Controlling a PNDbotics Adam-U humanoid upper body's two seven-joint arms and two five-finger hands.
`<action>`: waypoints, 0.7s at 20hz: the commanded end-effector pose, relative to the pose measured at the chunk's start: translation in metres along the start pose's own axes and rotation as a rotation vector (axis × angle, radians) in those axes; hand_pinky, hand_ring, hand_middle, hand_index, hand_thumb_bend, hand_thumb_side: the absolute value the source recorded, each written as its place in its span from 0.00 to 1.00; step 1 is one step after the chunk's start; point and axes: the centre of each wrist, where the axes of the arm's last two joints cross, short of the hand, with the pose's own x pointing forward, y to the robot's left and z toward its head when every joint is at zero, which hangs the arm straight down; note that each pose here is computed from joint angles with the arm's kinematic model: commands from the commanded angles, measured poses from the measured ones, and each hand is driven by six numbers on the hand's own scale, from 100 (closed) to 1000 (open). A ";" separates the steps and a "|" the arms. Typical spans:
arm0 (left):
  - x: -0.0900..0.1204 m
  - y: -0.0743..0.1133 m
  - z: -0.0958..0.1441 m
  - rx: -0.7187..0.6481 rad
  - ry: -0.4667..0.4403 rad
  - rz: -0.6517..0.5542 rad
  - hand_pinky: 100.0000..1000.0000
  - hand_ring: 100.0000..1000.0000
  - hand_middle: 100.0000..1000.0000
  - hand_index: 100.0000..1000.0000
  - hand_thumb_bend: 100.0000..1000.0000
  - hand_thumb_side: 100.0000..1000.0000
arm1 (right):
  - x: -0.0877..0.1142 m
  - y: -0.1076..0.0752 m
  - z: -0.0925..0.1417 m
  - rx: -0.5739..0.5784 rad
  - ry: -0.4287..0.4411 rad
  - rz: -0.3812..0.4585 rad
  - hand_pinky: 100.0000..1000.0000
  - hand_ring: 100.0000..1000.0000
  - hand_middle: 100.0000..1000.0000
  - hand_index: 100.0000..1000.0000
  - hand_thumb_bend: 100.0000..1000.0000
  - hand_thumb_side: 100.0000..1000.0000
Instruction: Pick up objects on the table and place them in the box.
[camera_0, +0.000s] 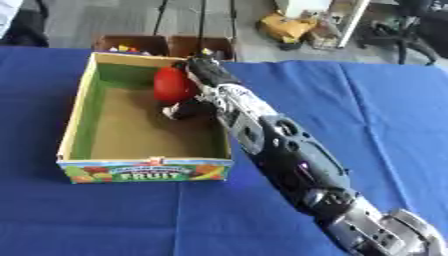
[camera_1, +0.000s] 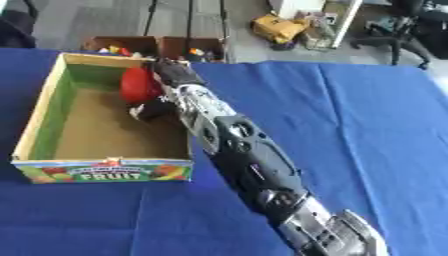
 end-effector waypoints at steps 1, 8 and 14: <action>0.006 -0.001 -0.006 -0.004 -0.030 0.015 0.81 0.91 0.81 0.86 0.00 1.00 | 0.006 0.027 -0.002 0.119 -0.034 0.032 0.72 0.90 0.87 0.86 0.09 0.74; 0.005 0.000 -0.005 -0.002 -0.024 0.009 0.81 0.91 0.81 0.86 0.00 1.00 | 0.011 0.002 0.001 0.103 -0.083 0.024 0.79 0.96 0.94 0.95 0.31 0.88; 0.004 0.003 -0.004 -0.002 -0.018 -0.006 0.81 0.91 0.81 0.86 0.00 1.00 | 0.016 -0.048 0.012 -0.092 -0.171 -0.037 0.80 0.96 0.94 0.96 0.31 0.91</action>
